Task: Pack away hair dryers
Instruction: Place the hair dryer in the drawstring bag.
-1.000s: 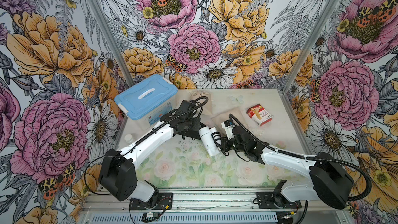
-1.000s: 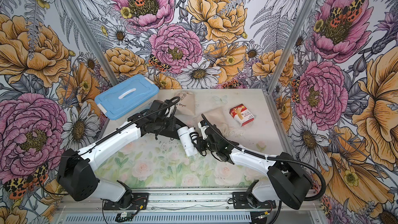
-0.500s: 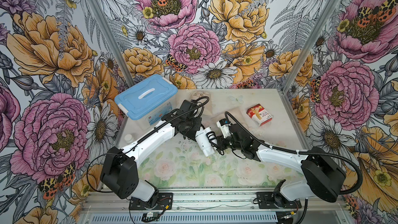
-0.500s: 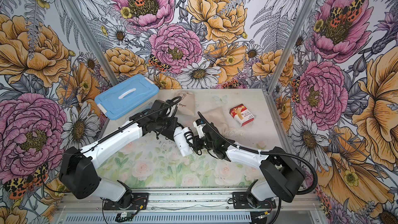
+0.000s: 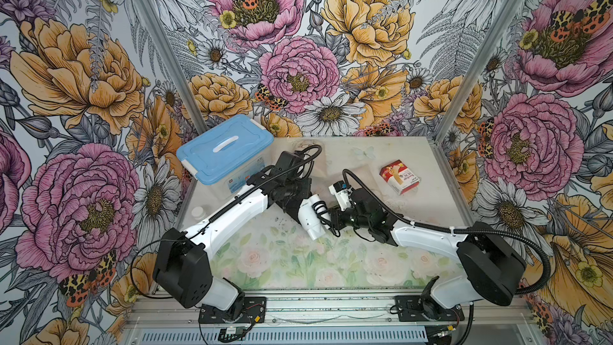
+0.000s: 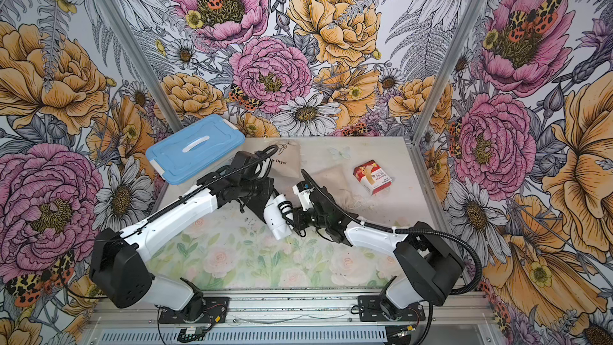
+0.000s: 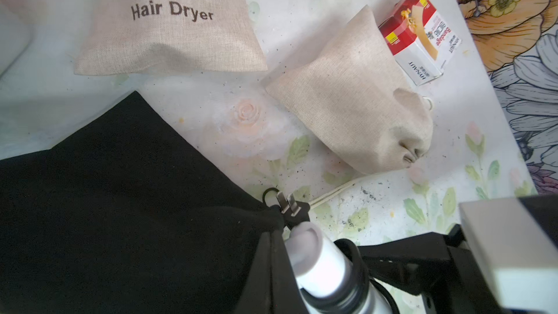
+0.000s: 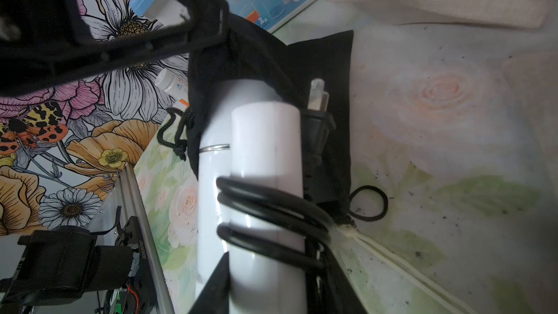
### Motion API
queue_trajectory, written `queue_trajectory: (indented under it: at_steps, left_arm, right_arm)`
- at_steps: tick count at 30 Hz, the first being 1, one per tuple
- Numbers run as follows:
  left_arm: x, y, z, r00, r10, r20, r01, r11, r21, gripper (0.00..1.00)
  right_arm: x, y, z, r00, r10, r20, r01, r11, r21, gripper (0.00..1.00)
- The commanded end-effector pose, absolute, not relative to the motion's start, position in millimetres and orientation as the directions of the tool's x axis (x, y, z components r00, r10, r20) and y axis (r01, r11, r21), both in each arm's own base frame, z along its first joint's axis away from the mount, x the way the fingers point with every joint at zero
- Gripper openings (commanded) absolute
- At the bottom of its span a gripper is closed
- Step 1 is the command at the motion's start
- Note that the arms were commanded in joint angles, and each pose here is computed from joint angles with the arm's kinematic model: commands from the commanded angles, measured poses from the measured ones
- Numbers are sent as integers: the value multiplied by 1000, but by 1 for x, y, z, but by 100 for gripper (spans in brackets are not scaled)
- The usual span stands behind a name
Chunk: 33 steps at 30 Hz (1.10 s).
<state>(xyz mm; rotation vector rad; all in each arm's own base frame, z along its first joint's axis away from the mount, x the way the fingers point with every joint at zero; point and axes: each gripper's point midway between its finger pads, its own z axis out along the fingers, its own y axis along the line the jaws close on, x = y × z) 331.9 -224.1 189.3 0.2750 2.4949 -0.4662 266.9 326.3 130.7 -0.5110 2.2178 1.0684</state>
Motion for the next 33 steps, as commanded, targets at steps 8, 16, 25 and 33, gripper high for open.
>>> queue_trajectory:
  at_steps: [8, 16, 25, 33]
  left_arm:
    - [348, -228, 221, -782, 12, -623, 279, 901, -332, 0]
    - [359, -239, 204, -811, 22, -584, 271, 900, -342, 0]
    - [372, -246, 196, -823, 26, -567, 269, 898, -349, 0]
    - [378, -244, 196, -824, 23, -566, 265, 898, -351, 0]
  right_arm:
    - [267, 342, 162, -649, -76, -757, -672, 524, 523, 9]
    - [262, 344, 166, -620, -103, -778, -703, 514, 492, 8]
    - [254, 344, 165, -593, -137, -793, -723, 524, 451, 8]
    - [245, 343, 173, -539, -165, -826, -746, 549, 377, 8]
